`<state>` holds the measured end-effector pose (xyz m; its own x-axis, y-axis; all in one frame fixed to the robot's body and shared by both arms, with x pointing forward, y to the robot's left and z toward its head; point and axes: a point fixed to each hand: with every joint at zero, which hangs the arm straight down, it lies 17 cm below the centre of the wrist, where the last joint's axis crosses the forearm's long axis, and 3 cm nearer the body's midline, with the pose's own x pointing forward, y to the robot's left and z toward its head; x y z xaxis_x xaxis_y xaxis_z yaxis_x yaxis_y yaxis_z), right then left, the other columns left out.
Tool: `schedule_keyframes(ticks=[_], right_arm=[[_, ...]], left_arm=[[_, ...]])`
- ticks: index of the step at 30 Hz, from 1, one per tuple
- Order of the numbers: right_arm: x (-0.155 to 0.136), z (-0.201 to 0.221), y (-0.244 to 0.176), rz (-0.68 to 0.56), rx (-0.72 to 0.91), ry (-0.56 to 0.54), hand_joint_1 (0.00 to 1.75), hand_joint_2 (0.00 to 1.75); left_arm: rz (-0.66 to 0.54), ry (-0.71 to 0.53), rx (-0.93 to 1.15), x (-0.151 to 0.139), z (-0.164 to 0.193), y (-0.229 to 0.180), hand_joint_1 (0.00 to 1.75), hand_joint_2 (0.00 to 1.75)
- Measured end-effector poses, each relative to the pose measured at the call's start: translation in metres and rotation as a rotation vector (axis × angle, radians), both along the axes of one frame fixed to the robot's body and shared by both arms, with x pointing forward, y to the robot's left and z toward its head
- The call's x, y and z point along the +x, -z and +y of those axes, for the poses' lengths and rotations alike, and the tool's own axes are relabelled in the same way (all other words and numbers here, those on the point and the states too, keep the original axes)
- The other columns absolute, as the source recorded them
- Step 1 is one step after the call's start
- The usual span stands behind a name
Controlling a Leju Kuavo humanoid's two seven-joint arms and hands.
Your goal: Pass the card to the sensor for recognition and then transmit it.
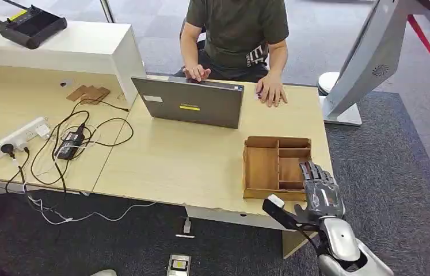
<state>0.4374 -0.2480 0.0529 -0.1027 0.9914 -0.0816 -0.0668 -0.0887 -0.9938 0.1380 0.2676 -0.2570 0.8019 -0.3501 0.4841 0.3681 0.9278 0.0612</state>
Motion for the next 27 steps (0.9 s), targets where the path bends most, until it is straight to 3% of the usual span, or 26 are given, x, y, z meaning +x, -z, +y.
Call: schedule_keyframes(ticks=[19, 20, 21, 24, 27], right_arm=[[0.003, 0.000, -0.004, -0.013, -0.001, 0.009, 0.00, 1.75], [0.003, 0.000, -0.004, -0.012, -0.001, 0.009, 0.31, 1.75], [0.003, 0.000, -0.004, -0.011, -0.001, 0.009, 1.57, 1.75], [0.002, -0.001, 0.003, 0.023, -0.003, 0.018, 1.68, 1.75], [0.001, -0.002, 0.010, 0.053, -0.001, 0.028, 1.68, 1.75]], left_arm=[[0.001, 0.000, 0.002, 0.000, 0.000, 0.000, 0.00, 1.75], [0.002, 0.000, 0.002, 0.000, 0.000, 0.000, 0.00, 1.75], [0.002, 0.000, 0.002, 0.000, 0.000, 0.000, 0.00, 1.75], [0.002, 0.000, 0.000, 0.001, 0.000, 0.000, 0.00, 1.75], [0.002, 0.000, 0.000, 0.001, 0.000, 0.000, 0.00, 1.75]])
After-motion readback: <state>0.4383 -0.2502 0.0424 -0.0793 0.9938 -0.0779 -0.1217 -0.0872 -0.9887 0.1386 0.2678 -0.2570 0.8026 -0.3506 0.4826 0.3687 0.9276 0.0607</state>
